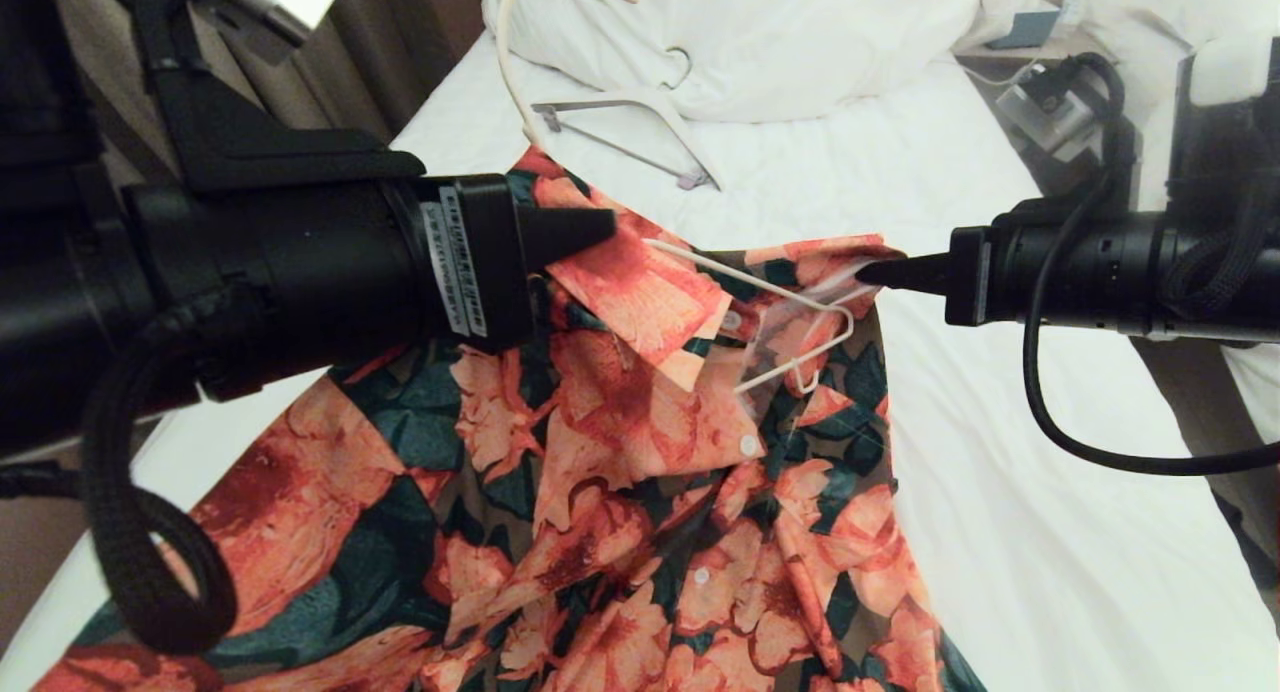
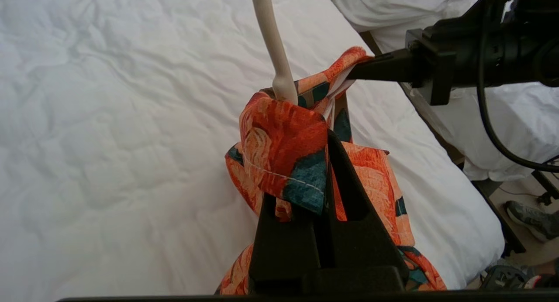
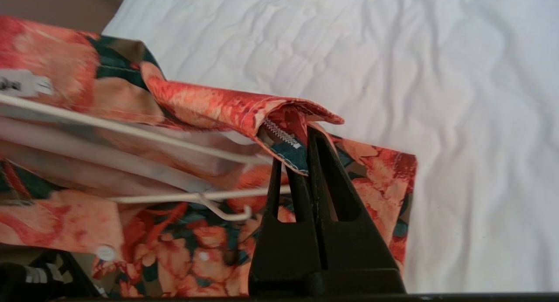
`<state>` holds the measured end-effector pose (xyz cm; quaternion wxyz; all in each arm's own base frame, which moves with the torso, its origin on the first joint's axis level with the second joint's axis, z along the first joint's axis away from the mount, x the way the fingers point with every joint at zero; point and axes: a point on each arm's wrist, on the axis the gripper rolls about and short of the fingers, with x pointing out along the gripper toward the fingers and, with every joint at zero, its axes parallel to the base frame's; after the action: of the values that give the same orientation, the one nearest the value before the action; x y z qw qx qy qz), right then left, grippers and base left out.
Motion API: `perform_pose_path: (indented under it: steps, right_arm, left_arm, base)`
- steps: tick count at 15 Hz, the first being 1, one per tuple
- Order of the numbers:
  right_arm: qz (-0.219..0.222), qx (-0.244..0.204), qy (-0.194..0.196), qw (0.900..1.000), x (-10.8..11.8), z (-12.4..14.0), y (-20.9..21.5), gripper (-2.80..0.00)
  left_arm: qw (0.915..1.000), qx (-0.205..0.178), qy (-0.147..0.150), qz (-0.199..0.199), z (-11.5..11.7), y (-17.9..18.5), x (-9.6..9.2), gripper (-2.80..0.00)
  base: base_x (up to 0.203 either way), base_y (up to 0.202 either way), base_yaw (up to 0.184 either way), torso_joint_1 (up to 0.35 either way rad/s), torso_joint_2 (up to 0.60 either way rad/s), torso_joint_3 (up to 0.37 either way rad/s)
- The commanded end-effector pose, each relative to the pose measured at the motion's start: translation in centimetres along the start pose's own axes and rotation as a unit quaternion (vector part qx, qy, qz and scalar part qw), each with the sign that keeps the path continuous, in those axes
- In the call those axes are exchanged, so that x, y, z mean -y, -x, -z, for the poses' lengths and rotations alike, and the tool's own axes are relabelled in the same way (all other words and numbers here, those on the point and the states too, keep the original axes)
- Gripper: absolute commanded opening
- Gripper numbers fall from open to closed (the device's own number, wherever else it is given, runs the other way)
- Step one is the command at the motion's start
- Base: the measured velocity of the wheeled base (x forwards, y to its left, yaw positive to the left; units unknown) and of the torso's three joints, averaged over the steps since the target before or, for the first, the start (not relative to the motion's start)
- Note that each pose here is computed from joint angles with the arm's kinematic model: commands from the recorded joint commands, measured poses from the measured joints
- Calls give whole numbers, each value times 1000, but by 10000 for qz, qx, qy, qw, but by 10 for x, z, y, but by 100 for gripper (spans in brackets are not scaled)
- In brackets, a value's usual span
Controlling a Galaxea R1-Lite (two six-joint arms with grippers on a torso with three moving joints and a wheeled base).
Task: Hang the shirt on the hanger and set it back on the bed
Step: Hook the other side of the shirt onto the hanger
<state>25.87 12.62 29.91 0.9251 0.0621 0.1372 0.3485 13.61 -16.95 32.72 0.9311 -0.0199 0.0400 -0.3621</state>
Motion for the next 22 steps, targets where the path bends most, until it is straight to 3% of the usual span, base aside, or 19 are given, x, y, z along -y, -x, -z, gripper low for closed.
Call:
perform_pose_path:
  steps: [1,8,13,15,20,22]
  right_arm:
    - [32,-29,-17,10000,3,1,-3,-280]
    - [75,-39,45,10000,6,-1,-8,-280]
    - [13,43,78,10000,-3,-10,10,-280]
    - [-29,-139,38,9999,-10,-11,18,-280]
    - [-117,58,98,9999,-18,-25,25,-280]
    - [-219,77,127,9996,-24,-29,24,-280]
  left_arm:
    - [9998,190,27,8,-8,13,-2,-280]
    - [9997,228,17,40,-10,20,-2,-280]
    - [9999,163,5,35,-6,16,-1,-280]
    - [9999,164,6,20,-6,14,-1,-280]
    - [10000,20,-5,72,2,8,0,-280]
    - [9999,142,43,88,3,0,2,-280]
  base:
    - [0,0,0,0,0,0]
    - [0,0,0,0,0,0]
    - [0,0,0,0,0,0]
    - [0,0,0,0,0,0]
    - [0,0,0,0,0,0]
    - [0,0,0,0,0,0]
